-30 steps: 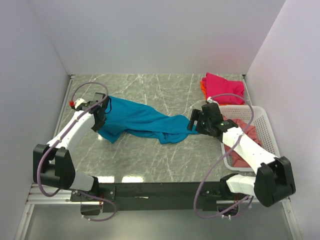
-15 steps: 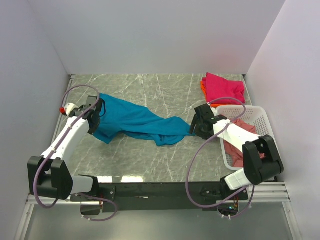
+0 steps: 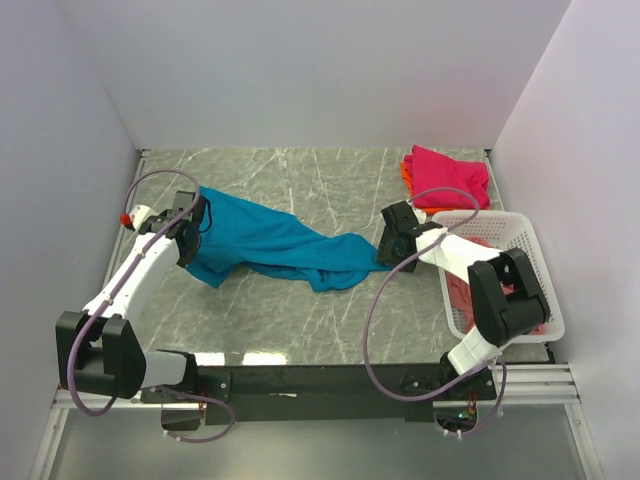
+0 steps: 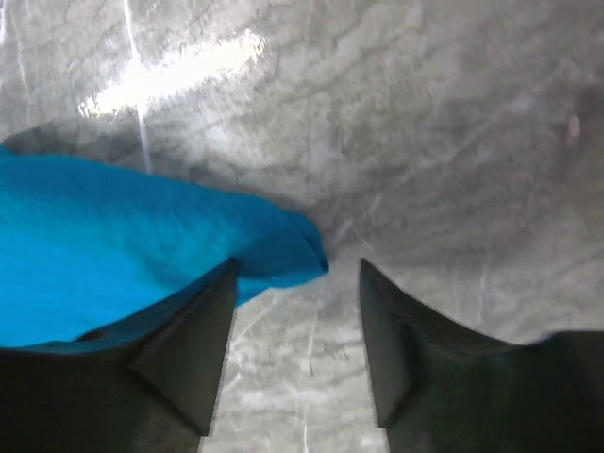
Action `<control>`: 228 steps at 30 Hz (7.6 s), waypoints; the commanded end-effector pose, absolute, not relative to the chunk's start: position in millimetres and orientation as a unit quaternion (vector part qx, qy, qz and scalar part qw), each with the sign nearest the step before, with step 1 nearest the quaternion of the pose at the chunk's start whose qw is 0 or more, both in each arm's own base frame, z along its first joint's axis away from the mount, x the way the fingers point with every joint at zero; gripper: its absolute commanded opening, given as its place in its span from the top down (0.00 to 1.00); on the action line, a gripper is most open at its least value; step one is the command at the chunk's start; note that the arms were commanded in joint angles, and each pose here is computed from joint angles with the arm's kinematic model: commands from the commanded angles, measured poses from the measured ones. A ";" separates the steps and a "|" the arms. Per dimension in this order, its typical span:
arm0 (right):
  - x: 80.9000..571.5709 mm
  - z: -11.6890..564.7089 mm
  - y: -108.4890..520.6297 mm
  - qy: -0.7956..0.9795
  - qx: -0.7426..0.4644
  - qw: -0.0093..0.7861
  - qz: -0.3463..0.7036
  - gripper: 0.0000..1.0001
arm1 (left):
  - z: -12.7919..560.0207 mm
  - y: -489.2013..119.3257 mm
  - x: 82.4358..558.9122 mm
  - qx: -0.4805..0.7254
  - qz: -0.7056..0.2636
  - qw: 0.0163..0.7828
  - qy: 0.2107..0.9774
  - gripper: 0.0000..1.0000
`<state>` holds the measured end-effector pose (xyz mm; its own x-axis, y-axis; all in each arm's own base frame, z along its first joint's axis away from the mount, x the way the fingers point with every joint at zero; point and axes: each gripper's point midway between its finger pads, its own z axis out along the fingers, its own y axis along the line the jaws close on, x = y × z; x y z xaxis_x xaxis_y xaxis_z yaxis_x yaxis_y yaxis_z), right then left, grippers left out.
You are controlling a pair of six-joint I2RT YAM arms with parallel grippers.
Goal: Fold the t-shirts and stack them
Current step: Flatten the tshirt out, then fold the tshirt
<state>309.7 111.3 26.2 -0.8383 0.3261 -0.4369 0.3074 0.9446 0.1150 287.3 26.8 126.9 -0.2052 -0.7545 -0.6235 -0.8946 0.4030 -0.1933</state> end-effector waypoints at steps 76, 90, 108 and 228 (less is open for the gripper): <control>454.6 174.5 87.8 0.882 0.141 0.428 0.139 1.00 | 255.9 -43.5 562.4 -0.055 0.007 0.576 0.815 0.99; 545.5 104.4 90.7 0.923 0.136 0.347 0.092 1.00 | 126.4 -38.5 635.4 -0.073 0.041 0.494 0.865 0.99; 583.0 168.9 78.9 0.902 0.085 0.420 0.054 1.00 | 165.6 -10.8 600.5 -0.266 0.029 0.500 0.824 1.00; 557.2 25.2 124.4 0.965 0.066 0.220 0.126 0.13 | -2.3 7.0 560.4 -0.361 -0.041 0.237 0.901 0.01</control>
